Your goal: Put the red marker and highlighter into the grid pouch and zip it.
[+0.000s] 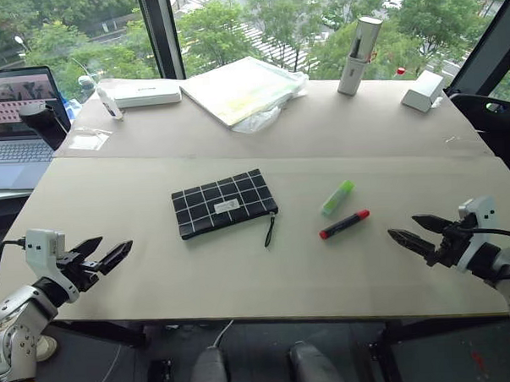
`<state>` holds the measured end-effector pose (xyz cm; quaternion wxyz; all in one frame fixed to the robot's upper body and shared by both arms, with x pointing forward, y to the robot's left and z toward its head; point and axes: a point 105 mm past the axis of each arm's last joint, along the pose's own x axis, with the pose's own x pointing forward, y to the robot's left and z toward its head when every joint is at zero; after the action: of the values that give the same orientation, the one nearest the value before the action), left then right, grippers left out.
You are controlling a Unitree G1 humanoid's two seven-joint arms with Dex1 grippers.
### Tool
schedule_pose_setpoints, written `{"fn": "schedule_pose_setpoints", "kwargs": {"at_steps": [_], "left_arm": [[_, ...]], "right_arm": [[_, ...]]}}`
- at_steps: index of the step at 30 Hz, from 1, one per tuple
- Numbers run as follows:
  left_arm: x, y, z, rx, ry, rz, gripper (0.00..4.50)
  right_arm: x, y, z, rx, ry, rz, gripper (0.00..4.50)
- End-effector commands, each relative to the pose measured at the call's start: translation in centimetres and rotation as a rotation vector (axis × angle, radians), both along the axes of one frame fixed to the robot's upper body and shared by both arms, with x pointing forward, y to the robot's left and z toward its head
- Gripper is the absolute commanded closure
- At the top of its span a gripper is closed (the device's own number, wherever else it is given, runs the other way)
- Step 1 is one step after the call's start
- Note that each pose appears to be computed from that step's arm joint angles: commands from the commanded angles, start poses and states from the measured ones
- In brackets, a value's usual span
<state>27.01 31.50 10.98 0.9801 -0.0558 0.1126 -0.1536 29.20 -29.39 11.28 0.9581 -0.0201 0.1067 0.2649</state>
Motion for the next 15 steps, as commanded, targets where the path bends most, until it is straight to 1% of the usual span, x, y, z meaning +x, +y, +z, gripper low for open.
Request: {"fn": "schedule_pose_setpoints", "kwargs": {"at_steps": [1, 4, 5, 7, 9, 11, 12, 13, 15], "left_arm": [[0.7, -1.3, 1.0, -0.014, -0.048, -0.091, 0.0], [1.0, -2.7, 0.9, -0.029, -0.054, -0.252, 0.0], [1.2, -2.6, 0.9, 0.012, -0.071, -0.279, 0.0], [1.4, -2.2, 0.8, 0.094, -0.092, -0.318, 0.0], [1.2, -2.0, 0.4, 0.265, -0.102, -0.387, 0.0], [1.0, -1.7, -0.2, 0.389, -0.096, -0.438, 0.0], [1.1, -1.6, -0.2, 0.443, -0.104, -0.456, 0.0], [1.1, -1.5, -0.1, 0.481, -0.114, -0.471, 0.0], [1.5, -1.6, 0.4, 0.548, -0.157, -0.505, 0.0]], "right_arm": [[0.6, -0.5, 1.3, 0.001, -0.07, -0.027, 0.03], [1.1, -0.2, 1.3, -0.001, -0.086, -0.03, 0.03], [1.3, -0.2, 1.5, 0.0, -0.092, -0.03, 0.03], [1.6, -0.2, 2.0, 0.015, -0.111, -0.036, 0.55], [1.6, 0.5, 2.8, 0.038, -0.124, -0.002, 0.96], [1.5, 1.3, 3.4, 0.053, -0.131, 0.037, 1.7], [1.4, 1.9, 4.1, 0.07, -0.142, 0.068, 1.98], [1.3, 2.5, 4.6, 0.082, -0.151, 0.094, 2.31], [1.2, 4.1, 6.2, 0.119, -0.184, 0.164, 3.1]]}}
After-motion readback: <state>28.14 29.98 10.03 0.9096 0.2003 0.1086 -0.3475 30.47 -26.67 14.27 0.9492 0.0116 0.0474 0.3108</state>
